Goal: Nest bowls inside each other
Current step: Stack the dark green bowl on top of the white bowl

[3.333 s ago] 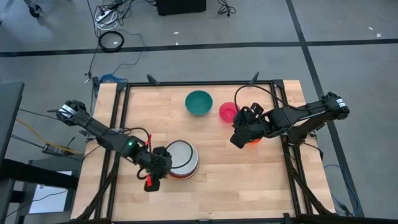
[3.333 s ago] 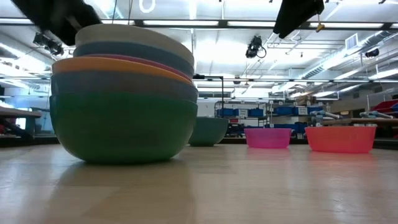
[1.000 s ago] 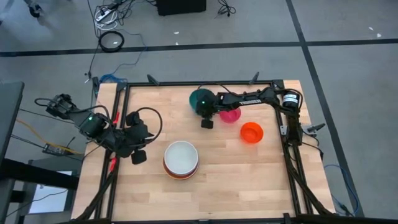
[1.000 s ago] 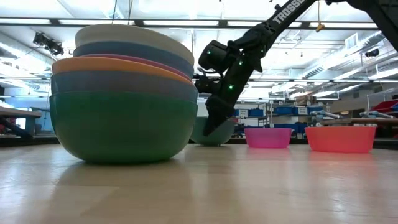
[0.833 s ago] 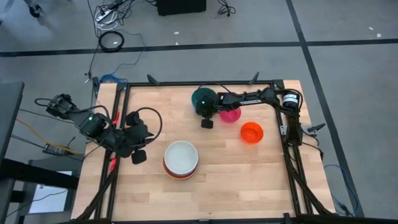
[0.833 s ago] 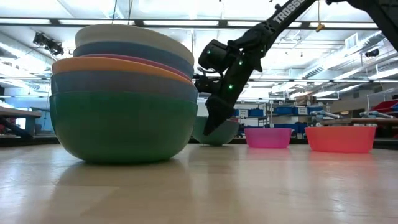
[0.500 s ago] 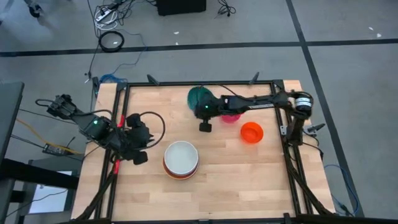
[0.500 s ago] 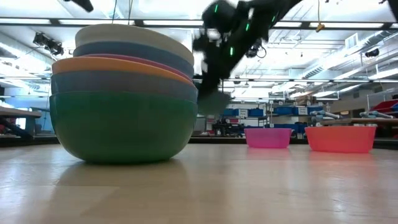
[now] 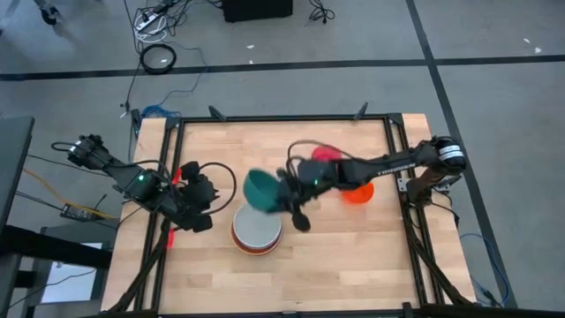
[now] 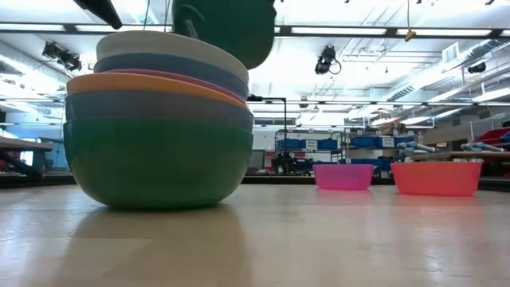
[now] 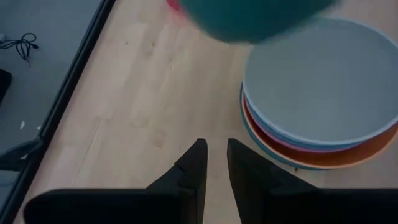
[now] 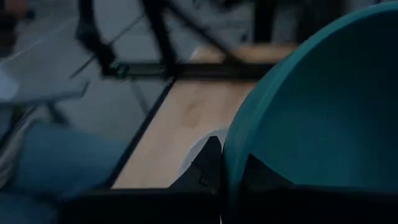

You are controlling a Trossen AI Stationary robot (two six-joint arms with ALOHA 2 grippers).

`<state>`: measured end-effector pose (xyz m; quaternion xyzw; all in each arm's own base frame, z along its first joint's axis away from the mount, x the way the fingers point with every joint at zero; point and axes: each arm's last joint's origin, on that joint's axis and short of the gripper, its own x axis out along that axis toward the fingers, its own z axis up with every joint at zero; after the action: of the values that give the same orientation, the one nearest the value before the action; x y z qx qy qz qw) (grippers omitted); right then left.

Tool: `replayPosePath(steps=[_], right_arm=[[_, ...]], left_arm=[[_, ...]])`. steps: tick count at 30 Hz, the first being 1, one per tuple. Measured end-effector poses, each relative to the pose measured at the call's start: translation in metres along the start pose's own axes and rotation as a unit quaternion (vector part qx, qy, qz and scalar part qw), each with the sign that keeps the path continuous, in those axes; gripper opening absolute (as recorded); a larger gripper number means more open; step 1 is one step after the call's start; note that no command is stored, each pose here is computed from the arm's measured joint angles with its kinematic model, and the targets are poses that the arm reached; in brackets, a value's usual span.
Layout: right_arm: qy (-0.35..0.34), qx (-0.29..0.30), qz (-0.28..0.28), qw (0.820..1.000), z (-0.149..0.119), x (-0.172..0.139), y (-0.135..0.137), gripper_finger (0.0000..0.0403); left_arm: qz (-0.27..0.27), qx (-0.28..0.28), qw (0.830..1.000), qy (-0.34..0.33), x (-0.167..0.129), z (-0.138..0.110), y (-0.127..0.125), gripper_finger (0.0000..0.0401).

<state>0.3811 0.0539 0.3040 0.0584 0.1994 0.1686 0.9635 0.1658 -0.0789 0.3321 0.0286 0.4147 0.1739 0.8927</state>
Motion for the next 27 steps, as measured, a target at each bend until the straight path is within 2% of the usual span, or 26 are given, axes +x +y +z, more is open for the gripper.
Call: replayPosePath(steps=[3,6,18,24,27], right_arm=[[0.030,0.012,0.026,0.999,-0.007,0.004,0.015,0.0000],[0.051,0.031,0.026,0.998,-0.011,0.004,0.021,0.0000],[0.055,0.047,0.015,0.997,-0.023,0.024,0.017,0.0004],[0.057,0.052,0.040,0.996,-0.033,0.040,0.014,0.0030],[0.058,0.063,0.031,0.996,-0.034,0.040,0.013,0.0051]], left_arm=[[0.000,0.000,1.000,0.000,0.000,0.000,0.000,0.0072],[0.000,0.000,1.000,0.000,0.000,0.000,0.000,0.0072],[-0.004,-0.009,1.000,-0.012,0.000,0.002,-0.001,0.0072],[-0.004,-0.009,1.000,-0.012,0.000,0.002,-0.001,0.0072],[-0.005,-0.009,1.000,-0.012,0.000,0.002,-0.002,0.0072]])
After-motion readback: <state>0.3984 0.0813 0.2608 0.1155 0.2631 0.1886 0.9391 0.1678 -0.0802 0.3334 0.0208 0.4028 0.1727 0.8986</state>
